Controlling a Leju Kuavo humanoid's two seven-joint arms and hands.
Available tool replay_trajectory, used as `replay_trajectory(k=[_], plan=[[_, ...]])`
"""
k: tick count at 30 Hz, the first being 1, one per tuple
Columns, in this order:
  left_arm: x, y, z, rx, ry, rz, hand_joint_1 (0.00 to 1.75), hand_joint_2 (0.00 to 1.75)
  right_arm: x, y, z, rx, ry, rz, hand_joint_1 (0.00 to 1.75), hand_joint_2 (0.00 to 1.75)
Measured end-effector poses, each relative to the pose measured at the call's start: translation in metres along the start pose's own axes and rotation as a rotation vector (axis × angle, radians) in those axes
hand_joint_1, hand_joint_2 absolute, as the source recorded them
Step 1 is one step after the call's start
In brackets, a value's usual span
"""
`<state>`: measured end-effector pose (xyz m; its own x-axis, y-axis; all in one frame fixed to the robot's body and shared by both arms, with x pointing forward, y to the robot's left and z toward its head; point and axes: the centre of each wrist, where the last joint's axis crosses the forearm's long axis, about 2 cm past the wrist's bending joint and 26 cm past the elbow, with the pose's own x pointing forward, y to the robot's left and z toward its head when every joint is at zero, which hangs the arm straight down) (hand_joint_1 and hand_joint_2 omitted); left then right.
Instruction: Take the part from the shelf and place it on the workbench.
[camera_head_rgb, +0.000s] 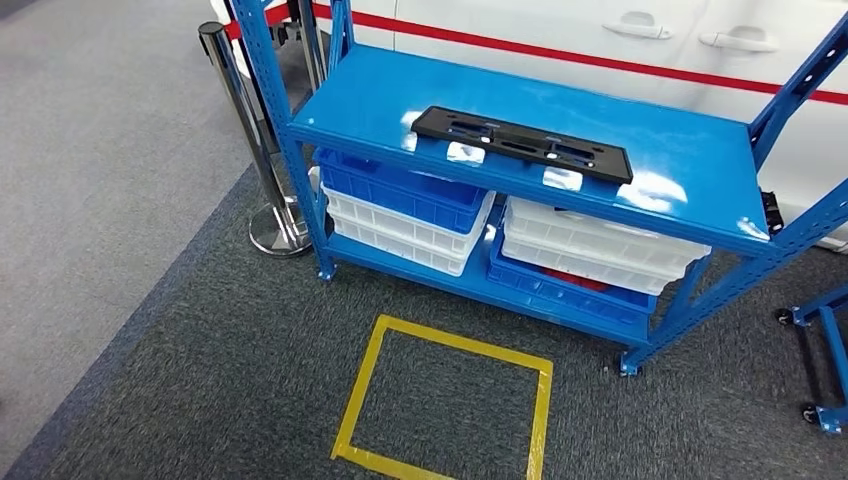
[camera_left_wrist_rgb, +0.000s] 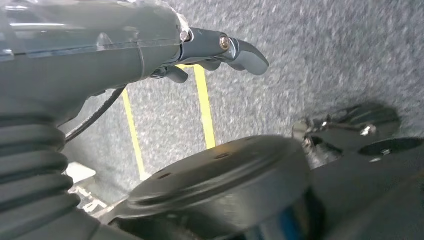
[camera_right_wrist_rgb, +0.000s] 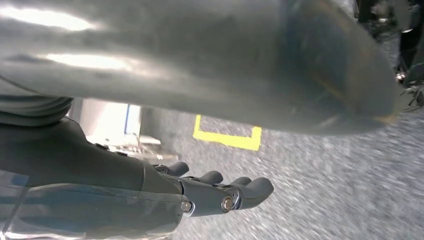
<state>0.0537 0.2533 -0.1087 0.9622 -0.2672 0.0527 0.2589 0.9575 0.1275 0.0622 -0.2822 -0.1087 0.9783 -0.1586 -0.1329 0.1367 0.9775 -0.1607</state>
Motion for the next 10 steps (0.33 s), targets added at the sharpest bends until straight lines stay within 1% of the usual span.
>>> replay_trajectory(k=[1,4,10], plan=[[-0.0006,-0.0005,0.0000,-0.001,0.001,0.000,0.00,1.75,0.0004,0.0003,0.0002,0.001,-0.002,0.000,0.00,0.00],[-0.0028,-0.0015,0.0000,-0.004,0.004,0.002,0.00,1.75,0.0000,0.0003,0.0001,0.001,-0.005,0.000,0.00,0.00],[0.0022,-0.0001,0.0002,-0.005,-0.007,0.012,0.00,1.75,0.0015,0.0003,0.0005,0.001,-0.007,0.001,0.00,0.00]])
